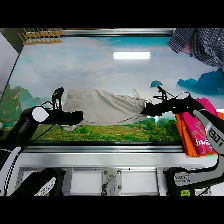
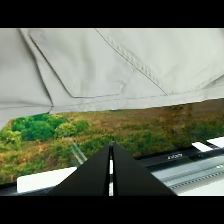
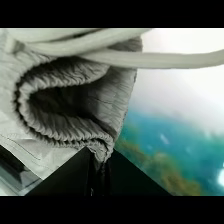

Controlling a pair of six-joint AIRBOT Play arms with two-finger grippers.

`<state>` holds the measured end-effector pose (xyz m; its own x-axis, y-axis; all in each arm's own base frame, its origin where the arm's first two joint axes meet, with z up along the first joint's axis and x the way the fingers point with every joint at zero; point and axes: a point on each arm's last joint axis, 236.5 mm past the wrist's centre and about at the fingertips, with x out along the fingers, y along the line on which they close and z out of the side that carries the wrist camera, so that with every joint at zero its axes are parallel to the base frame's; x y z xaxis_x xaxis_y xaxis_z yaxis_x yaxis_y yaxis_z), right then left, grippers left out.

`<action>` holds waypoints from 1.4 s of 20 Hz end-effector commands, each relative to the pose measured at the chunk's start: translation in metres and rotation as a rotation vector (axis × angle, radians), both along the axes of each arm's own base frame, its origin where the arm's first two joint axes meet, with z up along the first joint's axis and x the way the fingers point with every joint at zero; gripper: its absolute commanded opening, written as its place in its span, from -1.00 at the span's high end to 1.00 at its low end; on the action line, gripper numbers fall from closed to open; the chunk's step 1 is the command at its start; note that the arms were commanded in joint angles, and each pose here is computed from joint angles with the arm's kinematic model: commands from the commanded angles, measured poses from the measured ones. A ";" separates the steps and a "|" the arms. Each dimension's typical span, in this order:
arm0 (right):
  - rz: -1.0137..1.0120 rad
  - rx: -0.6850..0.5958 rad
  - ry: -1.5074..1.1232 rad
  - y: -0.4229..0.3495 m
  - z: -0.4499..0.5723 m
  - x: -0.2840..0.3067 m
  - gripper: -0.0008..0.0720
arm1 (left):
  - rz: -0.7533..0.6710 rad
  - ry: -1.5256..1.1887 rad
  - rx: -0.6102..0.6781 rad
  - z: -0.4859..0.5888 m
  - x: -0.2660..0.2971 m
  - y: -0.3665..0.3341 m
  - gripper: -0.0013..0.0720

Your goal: Fold the clothes and pants, and hang the long-sleeved shirts on hangers.

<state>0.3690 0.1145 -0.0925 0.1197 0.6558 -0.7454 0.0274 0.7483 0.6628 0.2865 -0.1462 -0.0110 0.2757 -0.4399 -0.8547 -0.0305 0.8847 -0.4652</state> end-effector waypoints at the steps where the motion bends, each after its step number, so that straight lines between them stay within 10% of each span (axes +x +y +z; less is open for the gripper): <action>1: 0.002 -0.255 0.085 -0.068 0.020 -0.031 0.92 | 0.029 0.019 -0.071 -0.001 0.006 -0.016 0.95; 5: 0.040 -0.459 0.104 -0.115 0.077 -0.059 0.92 | -0.004 0.060 -0.110 -0.030 0.011 -0.061 0.95; 28: 0.100 -0.463 -0.102 -0.022 0.210 -0.055 0.92 | -0.507 0.076 -0.118 -0.096 0.032 -0.335 0.95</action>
